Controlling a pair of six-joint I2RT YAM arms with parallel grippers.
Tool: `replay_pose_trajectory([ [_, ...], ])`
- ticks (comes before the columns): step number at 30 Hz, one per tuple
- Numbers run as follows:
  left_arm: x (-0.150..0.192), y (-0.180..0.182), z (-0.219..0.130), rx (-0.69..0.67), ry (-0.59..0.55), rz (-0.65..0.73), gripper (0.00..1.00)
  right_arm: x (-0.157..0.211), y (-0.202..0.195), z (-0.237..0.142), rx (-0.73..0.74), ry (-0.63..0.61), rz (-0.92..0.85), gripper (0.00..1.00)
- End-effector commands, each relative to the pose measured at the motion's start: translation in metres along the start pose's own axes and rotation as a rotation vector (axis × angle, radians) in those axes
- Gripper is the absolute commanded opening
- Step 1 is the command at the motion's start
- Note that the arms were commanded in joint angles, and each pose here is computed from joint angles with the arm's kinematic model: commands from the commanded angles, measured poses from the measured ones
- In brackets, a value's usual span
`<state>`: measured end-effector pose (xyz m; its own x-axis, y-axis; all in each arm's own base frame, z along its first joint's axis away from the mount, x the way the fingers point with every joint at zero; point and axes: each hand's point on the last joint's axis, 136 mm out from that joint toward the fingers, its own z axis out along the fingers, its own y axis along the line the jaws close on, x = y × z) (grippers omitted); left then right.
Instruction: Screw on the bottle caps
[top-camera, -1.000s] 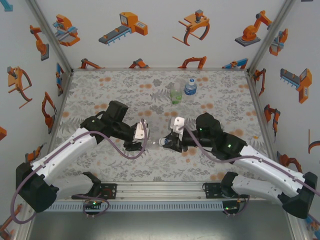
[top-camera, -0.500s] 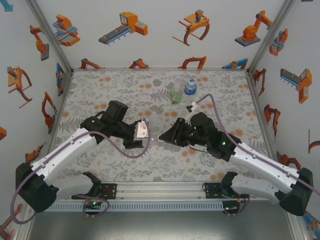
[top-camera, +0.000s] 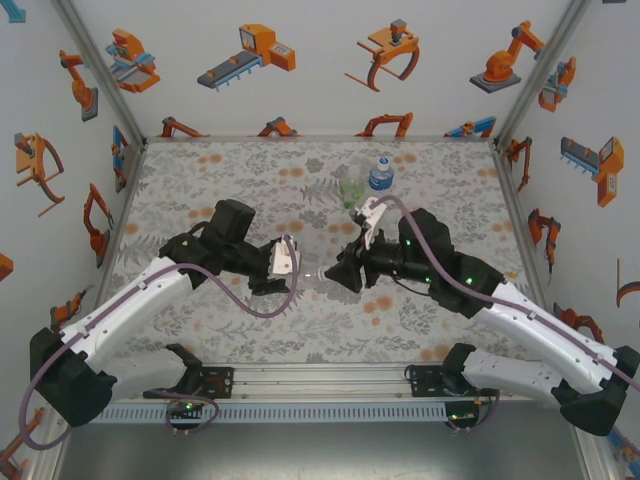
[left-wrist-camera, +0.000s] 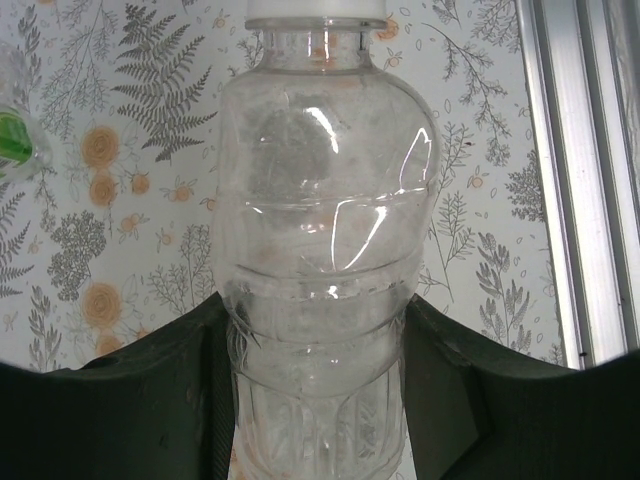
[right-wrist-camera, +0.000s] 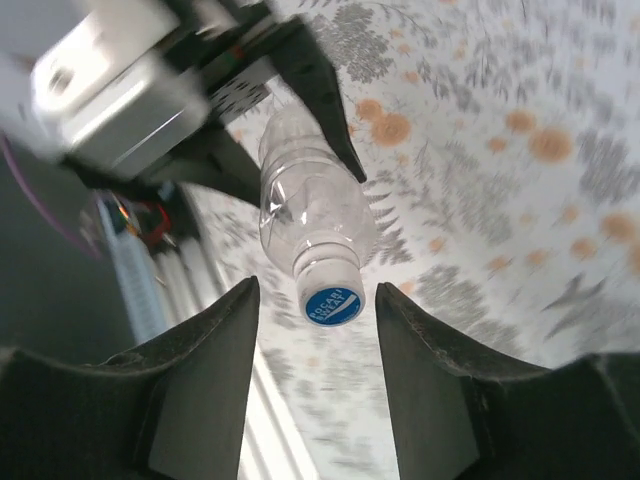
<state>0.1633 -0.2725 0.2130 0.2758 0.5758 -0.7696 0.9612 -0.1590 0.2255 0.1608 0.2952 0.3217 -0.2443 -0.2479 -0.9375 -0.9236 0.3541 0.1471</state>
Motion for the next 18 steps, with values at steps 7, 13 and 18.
replay_pose_trajectory([
  [7, -0.016, -0.018, -0.005, 0.086, -0.078, 0.037, 0.00, 0.020, 0.042, -0.008, -0.244, -0.076, -0.792, 0.50],
  [13, -0.017, -0.020, -0.005, 0.093, -0.083, 0.041, 0.00, 0.025, 0.050, -0.009, -0.288, -0.110, -0.802, 0.49],
  [18, -0.018, -0.021, -0.004, 0.108, -0.092, 0.035, 0.00, 0.029, 0.047, -0.004, -0.278, -0.113, -0.796, 0.46],
])
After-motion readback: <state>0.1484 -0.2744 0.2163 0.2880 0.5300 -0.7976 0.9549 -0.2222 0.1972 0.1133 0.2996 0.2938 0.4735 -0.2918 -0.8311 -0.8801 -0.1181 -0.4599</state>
